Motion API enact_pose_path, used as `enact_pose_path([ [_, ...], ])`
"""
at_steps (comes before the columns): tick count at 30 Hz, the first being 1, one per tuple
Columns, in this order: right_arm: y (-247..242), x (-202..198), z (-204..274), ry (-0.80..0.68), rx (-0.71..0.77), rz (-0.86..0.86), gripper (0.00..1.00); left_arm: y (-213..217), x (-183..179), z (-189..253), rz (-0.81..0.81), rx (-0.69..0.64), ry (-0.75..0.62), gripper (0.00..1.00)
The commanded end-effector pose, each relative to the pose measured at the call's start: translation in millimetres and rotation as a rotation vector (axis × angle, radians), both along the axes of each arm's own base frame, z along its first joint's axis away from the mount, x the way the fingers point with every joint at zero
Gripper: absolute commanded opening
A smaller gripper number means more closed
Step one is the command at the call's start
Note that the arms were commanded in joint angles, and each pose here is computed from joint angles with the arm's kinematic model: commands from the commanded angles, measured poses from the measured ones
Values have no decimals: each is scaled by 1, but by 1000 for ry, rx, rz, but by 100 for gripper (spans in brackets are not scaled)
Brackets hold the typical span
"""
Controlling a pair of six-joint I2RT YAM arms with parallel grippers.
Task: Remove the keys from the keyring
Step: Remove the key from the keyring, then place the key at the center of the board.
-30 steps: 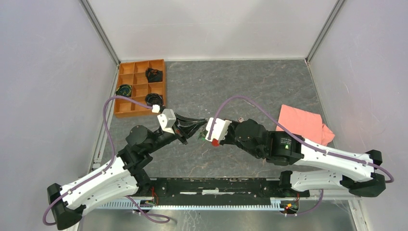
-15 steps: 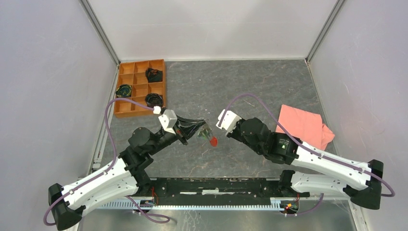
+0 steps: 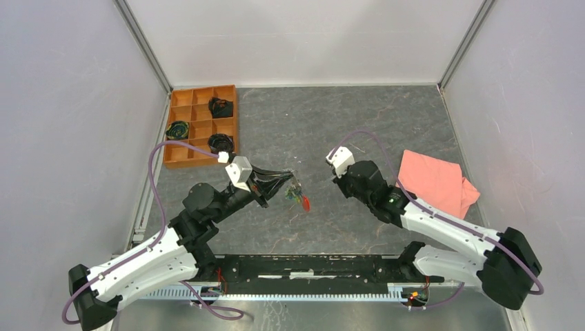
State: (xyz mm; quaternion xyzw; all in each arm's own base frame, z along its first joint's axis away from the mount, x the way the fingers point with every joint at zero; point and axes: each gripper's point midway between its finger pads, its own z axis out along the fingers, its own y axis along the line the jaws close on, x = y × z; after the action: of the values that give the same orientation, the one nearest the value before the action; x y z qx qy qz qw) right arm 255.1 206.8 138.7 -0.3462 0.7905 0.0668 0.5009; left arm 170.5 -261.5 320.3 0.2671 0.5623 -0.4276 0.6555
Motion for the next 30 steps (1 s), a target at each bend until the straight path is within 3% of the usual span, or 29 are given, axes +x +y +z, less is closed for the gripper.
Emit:
enact_pose_path([
  [1, 7, 24, 5, -5, 179, -52, 0, 4, -6, 26, -15, -89, -23, 2],
  [12, -26, 51, -41, 69, 239, -258, 0, 2, -10, 27, -38, -94, -27, 2],
  [30, -33, 57, -77, 150, 204, -300, 0, 0, -8, 22, -38, -92, -12, 2],
])
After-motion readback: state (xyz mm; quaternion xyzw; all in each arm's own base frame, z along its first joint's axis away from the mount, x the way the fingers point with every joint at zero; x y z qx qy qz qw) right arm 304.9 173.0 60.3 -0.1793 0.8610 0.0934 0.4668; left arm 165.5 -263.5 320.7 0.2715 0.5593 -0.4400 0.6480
